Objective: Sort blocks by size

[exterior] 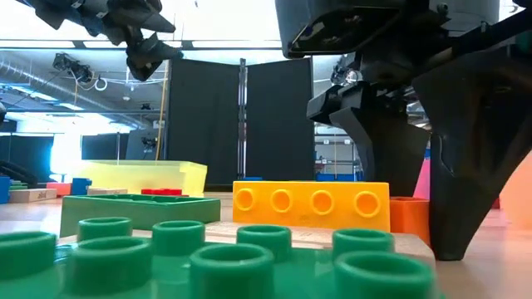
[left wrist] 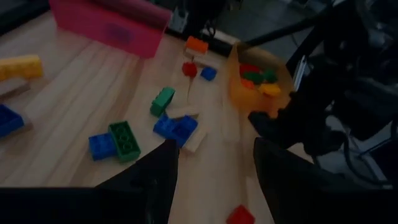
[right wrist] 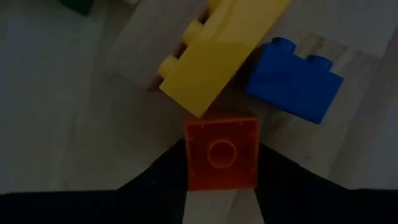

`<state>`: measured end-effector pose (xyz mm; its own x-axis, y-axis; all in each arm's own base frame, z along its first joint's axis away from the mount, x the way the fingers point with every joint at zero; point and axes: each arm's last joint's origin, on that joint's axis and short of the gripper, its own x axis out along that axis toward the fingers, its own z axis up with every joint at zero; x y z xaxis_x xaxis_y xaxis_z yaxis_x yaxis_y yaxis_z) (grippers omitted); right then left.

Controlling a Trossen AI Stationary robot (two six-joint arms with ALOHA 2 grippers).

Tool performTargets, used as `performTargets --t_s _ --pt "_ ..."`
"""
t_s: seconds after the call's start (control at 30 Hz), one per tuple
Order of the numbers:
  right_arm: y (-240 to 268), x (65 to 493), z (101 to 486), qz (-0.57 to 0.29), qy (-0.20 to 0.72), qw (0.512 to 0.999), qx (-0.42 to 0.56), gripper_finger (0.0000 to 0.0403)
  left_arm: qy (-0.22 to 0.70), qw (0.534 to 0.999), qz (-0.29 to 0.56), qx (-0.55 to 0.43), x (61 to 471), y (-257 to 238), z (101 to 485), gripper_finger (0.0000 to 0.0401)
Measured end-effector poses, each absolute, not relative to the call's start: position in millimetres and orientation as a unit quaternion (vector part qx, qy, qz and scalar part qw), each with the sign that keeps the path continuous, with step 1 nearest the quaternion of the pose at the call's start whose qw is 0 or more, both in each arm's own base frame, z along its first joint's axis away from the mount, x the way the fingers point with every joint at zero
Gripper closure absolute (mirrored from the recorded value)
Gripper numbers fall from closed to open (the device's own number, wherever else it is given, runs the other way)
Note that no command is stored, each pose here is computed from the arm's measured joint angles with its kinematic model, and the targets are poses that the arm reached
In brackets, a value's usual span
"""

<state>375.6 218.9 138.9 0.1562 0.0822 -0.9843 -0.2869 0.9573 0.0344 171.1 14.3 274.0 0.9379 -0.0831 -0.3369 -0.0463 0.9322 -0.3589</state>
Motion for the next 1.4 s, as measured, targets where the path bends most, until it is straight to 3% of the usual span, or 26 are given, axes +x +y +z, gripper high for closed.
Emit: performTargets --t_s 0.17,0.43,0.83,1.23,1.4 --pt "211.1 366.5 151.1 0.078 0.656 0.746 -0.077 0.0250 0.147 0.973 -0.014 -0.180 173.0 14.6 279.5 0.0186" --pt "183.2 349.9 218.1 -0.024 0.625 0.778 -0.057 0.0250 0.113 0.978 -0.020 -0.176 174.7 14.8 286.0 0.0186" --pt "105.2 318.5 330.2 -0.174 0.478 0.859 0.061 0.0250 0.028 0.986 -0.023 -0.164 177.0 15.6 302.3 0.0186" --pt "29.9 307.4 362.3 -0.297 0.404 0.848 0.172 0.0250 0.007 0.992 0.108 -0.067 175.8 28.2 304.3 0.0186" --pt "4.0 307.7 363.0 -0.339 0.391 0.832 0.199 0.0250 0.020 0.992 0.117 -0.040 174.3 29.8 302.7 0.0186"
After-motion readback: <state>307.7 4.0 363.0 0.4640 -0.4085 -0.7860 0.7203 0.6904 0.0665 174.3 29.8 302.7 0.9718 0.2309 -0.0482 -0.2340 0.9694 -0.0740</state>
